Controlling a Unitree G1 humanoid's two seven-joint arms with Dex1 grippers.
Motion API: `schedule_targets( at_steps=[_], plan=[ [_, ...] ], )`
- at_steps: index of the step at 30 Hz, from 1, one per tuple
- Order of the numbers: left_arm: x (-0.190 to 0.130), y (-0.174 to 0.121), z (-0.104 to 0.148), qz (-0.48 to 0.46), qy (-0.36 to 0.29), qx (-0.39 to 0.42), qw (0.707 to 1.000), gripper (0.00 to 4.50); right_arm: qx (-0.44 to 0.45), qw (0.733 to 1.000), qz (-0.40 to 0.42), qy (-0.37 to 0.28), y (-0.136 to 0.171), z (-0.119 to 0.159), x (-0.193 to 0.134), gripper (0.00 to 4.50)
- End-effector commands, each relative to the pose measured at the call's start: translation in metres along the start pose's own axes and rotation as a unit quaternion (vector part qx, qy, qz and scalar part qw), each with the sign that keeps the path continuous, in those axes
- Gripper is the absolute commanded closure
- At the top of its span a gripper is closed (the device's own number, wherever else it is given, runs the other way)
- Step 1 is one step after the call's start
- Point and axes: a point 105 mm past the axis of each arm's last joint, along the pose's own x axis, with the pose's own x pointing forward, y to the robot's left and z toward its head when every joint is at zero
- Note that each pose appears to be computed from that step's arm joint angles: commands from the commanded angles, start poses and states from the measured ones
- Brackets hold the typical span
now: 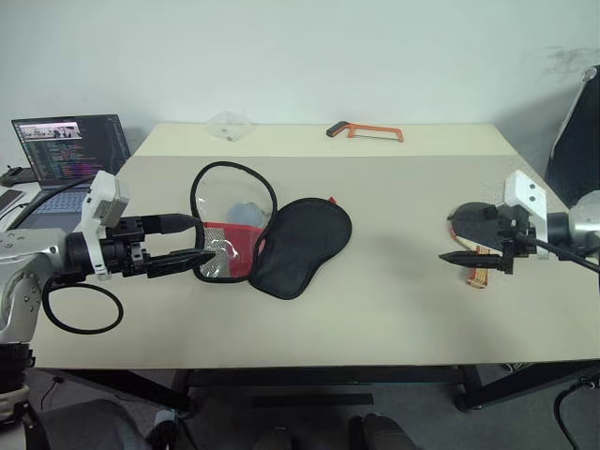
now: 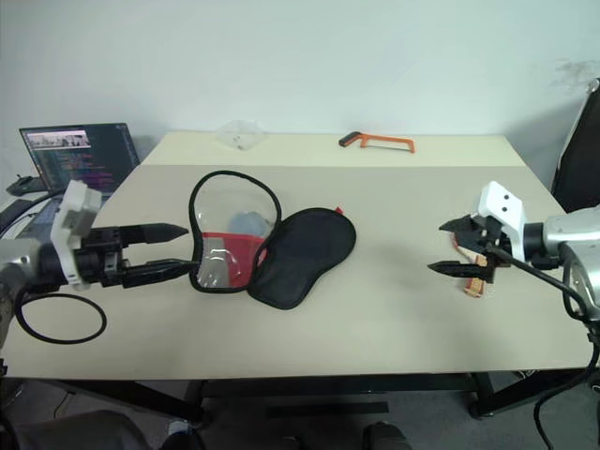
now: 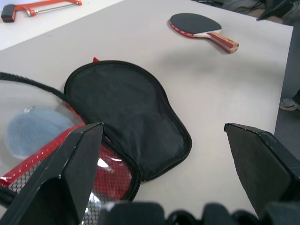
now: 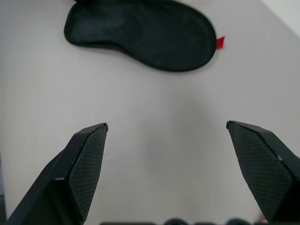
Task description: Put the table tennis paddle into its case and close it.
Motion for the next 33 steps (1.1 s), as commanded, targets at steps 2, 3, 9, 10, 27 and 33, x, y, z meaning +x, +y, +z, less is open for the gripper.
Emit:
schedule_targets(
  at_steps=[2, 3, 9, 10, 27, 33],
  plan=[
    [-0.005, -0.003, 0.009, 0.005, -0.012, 0.023, 1.0, 0.0, -0.02, 1.0, -0.004, -0.01, -0.005, 0.011, -0.005, 0.03],
    [-0.007, -0.004, 0.006, 0.006, -0.01, 0.019, 1.0, 0.0, -0.02, 1.0, -0.003, -0.011, -0.005, 0.012, -0.004, 0.03],
    [-0.017, 0.014, 0.006, 0.063, -0.032, -0.002, 0.998, 0.0, -0.021, 1.0, 0.0, -0.018, -0.004, 0.015, -0.001, 0.03],
    [-0.019, 0.022, 0.003, 0.082, -0.033, -0.011, 0.996, 0.0, -0.021, 1.0, 0.0, -0.018, -0.004, 0.015, -0.001, 0.03],
    [0.011, 0.091, -0.086, 0.213, -0.006, -0.225, 0.951, 0.0, -0.002, 1.0, -0.013, -0.021, 0.009, 0.009, 0.009, 0.03],
    [0.043, 0.085, -0.108, 0.203, 0.014, -0.264, 0.943, 0.0, 0.001, 1.0, -0.019, -0.021, 0.01, 0.01, 0.007, 0.03]
  ],
)
